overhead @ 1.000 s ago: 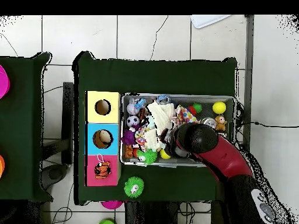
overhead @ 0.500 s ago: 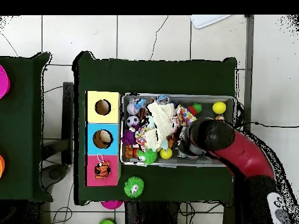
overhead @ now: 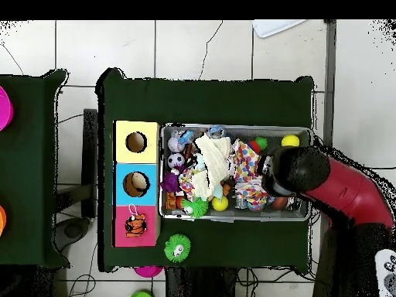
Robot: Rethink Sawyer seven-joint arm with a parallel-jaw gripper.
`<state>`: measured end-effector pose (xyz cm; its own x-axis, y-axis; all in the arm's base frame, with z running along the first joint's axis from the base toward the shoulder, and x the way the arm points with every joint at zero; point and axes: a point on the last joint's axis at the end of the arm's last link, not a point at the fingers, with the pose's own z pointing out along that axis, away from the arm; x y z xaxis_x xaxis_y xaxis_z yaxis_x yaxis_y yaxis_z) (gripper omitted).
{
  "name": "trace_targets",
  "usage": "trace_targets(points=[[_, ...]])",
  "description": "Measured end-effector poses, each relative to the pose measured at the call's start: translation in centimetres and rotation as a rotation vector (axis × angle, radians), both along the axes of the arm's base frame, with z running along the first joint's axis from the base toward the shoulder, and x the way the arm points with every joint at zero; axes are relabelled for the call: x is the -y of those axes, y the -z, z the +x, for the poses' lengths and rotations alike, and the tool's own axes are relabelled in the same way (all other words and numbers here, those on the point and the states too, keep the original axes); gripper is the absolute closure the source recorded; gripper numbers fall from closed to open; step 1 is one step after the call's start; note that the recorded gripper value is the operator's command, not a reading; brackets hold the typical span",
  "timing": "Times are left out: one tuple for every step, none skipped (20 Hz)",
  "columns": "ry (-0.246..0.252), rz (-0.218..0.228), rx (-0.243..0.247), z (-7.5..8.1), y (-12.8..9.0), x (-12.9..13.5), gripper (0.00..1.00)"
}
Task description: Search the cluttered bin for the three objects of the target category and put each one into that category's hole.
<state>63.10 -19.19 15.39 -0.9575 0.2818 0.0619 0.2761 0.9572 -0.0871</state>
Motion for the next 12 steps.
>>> trace_targets(points=[[-0.002,-0.008,0.006,0.2,-0.2,0.4,0.0],[-0.005,-0.022,0.015,0.5,-0.5,1.3,0.0],[-0.006,-0.03,0.021,0.7,-0.6,1.7,0.0],[-0.007,-0.038,0.026,0.9,-0.8,2.2,0.0],[-0.01,-0.051,0.036,1.3,-1.1,3.1,0.0],[-0.011,-0.058,0.041,1.5,-1.2,3.6,0.0],[-0.014,-0.071,0.053,1.9,-1.4,4.5,0.0],[-0.016,-0.079,0.061,2.1,-1.4,5.0,0.0],[-0.02,-0.088,0.069,2.4,-1.5,5.4,0.0],[-0.024,-0.096,0.077,2.7,-1.6,5.9,0.0],[-0.028,-0.104,0.083,2.9,-1.7,6.3,0.0],[-0.029,-0.105,0.085,2.9,-1.7,6.3,0.0]])
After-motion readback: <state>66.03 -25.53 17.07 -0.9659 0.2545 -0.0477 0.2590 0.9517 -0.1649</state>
